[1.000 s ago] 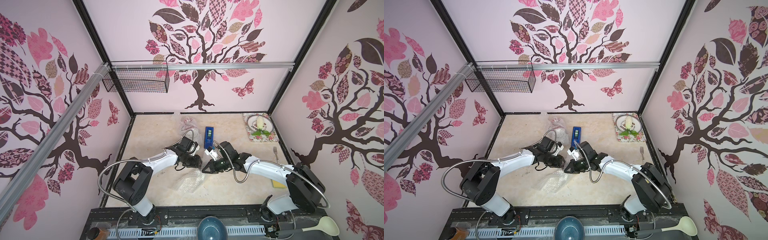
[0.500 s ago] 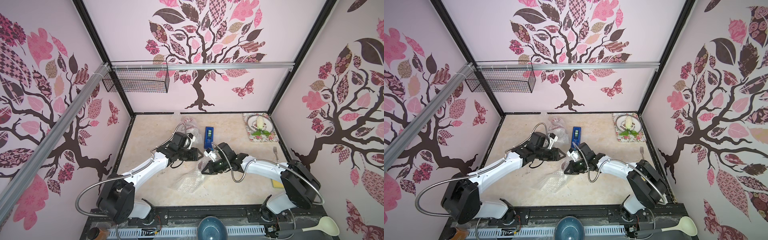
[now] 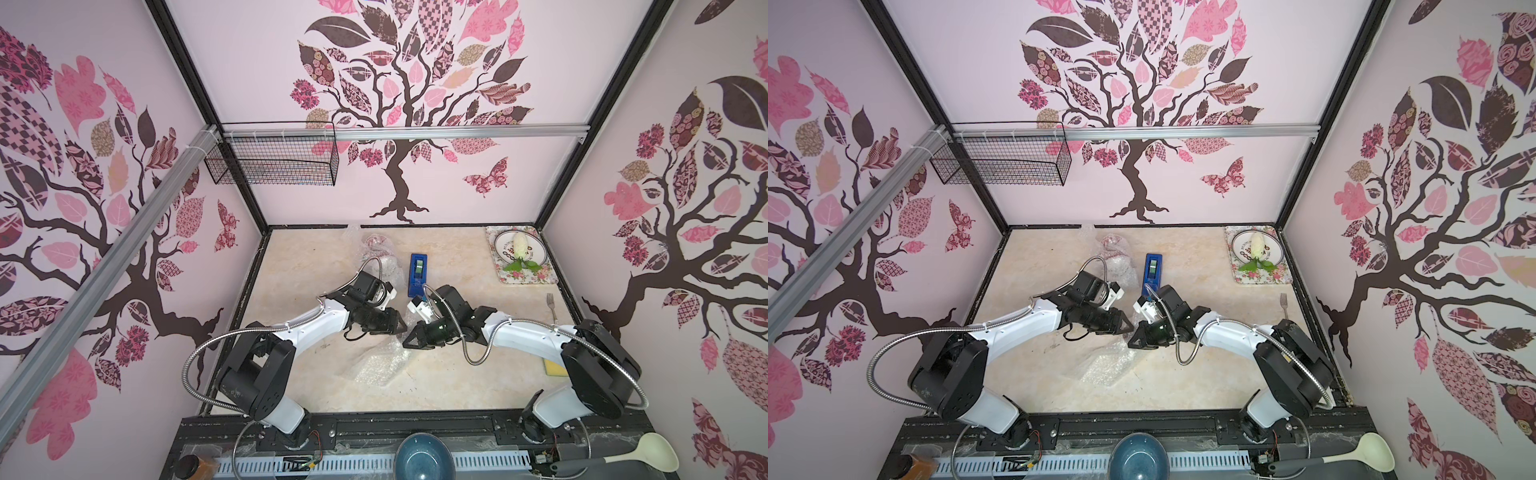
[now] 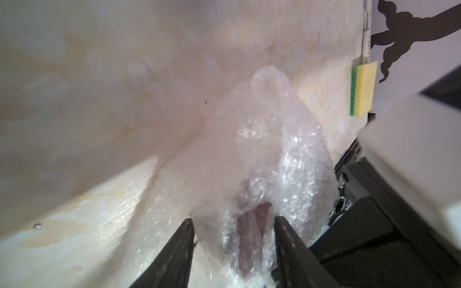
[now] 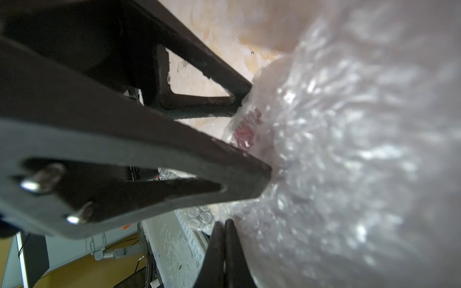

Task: Wrap mugs in bubble wrap
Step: Wrap the mug in bubble wrap.

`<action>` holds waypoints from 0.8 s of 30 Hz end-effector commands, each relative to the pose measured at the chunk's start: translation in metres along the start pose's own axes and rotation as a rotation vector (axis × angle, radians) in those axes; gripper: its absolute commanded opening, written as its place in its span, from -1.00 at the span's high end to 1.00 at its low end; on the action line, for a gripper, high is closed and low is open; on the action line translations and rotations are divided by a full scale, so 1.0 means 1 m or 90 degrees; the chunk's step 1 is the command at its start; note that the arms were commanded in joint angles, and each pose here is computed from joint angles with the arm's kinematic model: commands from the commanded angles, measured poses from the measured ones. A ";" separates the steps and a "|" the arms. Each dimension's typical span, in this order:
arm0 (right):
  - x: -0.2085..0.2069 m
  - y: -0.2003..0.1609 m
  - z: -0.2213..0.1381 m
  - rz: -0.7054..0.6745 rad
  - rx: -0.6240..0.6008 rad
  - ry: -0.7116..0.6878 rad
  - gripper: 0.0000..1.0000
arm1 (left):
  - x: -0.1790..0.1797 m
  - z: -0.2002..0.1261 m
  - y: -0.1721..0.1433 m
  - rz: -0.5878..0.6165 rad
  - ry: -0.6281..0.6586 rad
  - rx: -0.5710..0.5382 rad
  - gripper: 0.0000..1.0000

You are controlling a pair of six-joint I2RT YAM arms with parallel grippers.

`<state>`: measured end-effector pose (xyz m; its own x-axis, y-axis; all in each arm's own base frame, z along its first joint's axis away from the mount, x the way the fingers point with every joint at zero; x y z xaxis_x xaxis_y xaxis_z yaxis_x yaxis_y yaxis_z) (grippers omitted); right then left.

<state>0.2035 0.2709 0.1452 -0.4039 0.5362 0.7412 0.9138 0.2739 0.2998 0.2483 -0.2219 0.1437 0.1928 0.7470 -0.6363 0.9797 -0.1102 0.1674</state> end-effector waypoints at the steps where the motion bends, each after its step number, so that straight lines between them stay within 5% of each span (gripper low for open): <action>1: 0.007 0.008 0.004 -0.010 0.000 0.008 1.00 | 0.005 -0.005 -0.004 0.029 0.050 0.014 -0.11; 5: 0.007 0.008 0.004 -0.010 0.000 0.007 1.00 | 0.004 -0.014 -0.003 0.043 0.081 0.005 -0.22; 7: 0.007 0.009 0.005 -0.009 -0.001 0.008 1.00 | 0.003 -0.013 -0.006 0.043 0.069 0.018 -0.44; 12: 0.008 0.007 0.005 -0.011 0.002 0.009 1.00 | -0.005 -0.012 -0.011 0.031 0.000 0.024 -0.62; 19: 0.006 0.004 0.007 -0.007 0.006 0.007 1.00 | -0.010 -0.015 -0.004 0.000 -0.047 -0.011 -0.71; 24: 0.007 0.002 0.007 -0.009 0.008 0.009 1.00 | -0.001 0.000 -0.008 -0.009 -0.028 0.027 -0.75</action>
<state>0.2027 0.2753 0.1471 -0.4098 0.5284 0.7436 0.9110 0.2781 0.3044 0.2428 -0.2208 0.1566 0.1933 0.7173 -0.6694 0.9802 -0.1114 0.1636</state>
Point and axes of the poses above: each gripper's point midway between its finger pads, its own z axis out along the fingers, its own x axis along the line the jaws close on, y = z × x, the point moved 7 cm from there along -z, back along the fingers, and after that the axes turned 7 degrees about -z, right-handed, at the moved point
